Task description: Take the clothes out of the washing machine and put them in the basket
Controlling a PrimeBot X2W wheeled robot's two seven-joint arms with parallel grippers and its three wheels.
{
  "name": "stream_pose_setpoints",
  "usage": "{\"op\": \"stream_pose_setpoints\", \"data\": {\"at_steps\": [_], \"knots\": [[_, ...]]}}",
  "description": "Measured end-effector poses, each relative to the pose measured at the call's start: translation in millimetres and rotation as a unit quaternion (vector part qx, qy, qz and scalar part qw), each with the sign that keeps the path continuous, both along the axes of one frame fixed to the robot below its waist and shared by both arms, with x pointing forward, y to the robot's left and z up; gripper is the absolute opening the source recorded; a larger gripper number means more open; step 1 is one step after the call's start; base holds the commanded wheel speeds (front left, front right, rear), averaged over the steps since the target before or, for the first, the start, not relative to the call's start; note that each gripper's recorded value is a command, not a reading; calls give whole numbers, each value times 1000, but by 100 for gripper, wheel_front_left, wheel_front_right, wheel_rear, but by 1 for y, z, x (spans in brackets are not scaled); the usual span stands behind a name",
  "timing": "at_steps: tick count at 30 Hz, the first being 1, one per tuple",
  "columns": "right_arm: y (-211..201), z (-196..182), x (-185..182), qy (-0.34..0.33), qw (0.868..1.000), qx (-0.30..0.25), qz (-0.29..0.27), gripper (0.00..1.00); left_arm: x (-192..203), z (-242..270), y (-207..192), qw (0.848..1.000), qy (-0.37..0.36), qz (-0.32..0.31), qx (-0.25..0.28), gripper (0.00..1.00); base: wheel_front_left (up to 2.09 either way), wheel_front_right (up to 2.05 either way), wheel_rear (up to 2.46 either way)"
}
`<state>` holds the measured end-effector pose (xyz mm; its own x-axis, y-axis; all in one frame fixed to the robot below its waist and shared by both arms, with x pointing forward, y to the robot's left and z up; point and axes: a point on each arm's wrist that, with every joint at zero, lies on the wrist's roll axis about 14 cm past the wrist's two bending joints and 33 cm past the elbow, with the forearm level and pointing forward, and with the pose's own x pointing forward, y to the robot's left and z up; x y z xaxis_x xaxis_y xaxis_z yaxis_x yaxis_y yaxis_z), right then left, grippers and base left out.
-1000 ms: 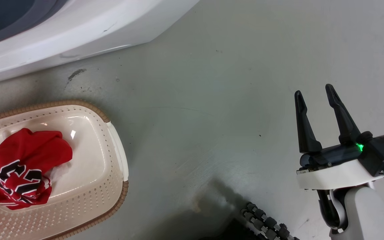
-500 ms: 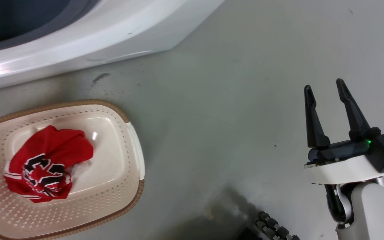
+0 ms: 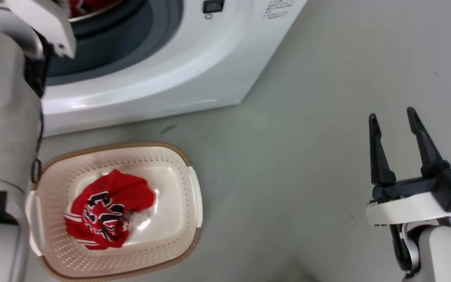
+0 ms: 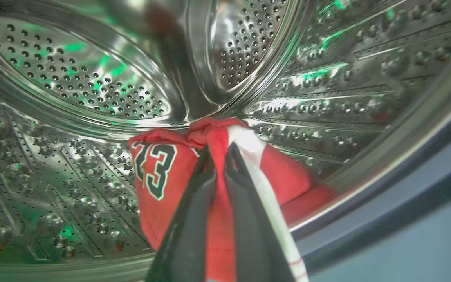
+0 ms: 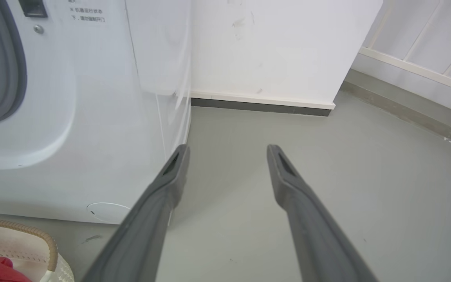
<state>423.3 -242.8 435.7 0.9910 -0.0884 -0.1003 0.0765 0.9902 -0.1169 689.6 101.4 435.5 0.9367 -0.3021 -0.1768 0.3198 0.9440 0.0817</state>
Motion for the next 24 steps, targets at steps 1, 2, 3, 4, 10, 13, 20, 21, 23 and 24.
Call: {"op": "stream_pose_setpoints", "data": {"at_steps": [1,2,3,4,10,13,20,21,23,24], "knots": [[2,3,-2,-3,1000,0,3,100,-6,6,1,1000,-6,0,-3,0,0,0,0],[4,6,-3,-7,1000,1,6,100,-13,11,1,1000,-13,-1,-5,0,0,0,0],[7,10,-4,-11,1000,1,9,100,-19,16,3,1000,-17,1,-4,0,0,0,0],[9,13,-5,-15,1000,2,12,100,-26,21,4,1000,-22,0,-2,0,0,0,0],[24,32,-11,-40,999,9,31,100,-70,75,2,995,-98,-3,-35,0,0,0,0],[32,38,-15,-47,998,11,42,100,-99,95,4,990,-131,-2,-46,0,0,0,0],[48,53,-21,-68,995,17,65,100,-161,153,9,973,-212,-11,-84,0,0,0,0],[50,55,-21,-71,995,18,68,100,-170,159,11,971,-222,-11,-86,0,0,0,0],[55,61,-20,-79,994,20,75,100,-185,170,17,967,-238,-10,-90,0,0,0,0],[57,63,-20,-82,993,21,77,100,-194,175,17,965,-246,-13,-92,0,0,0,0]]}}
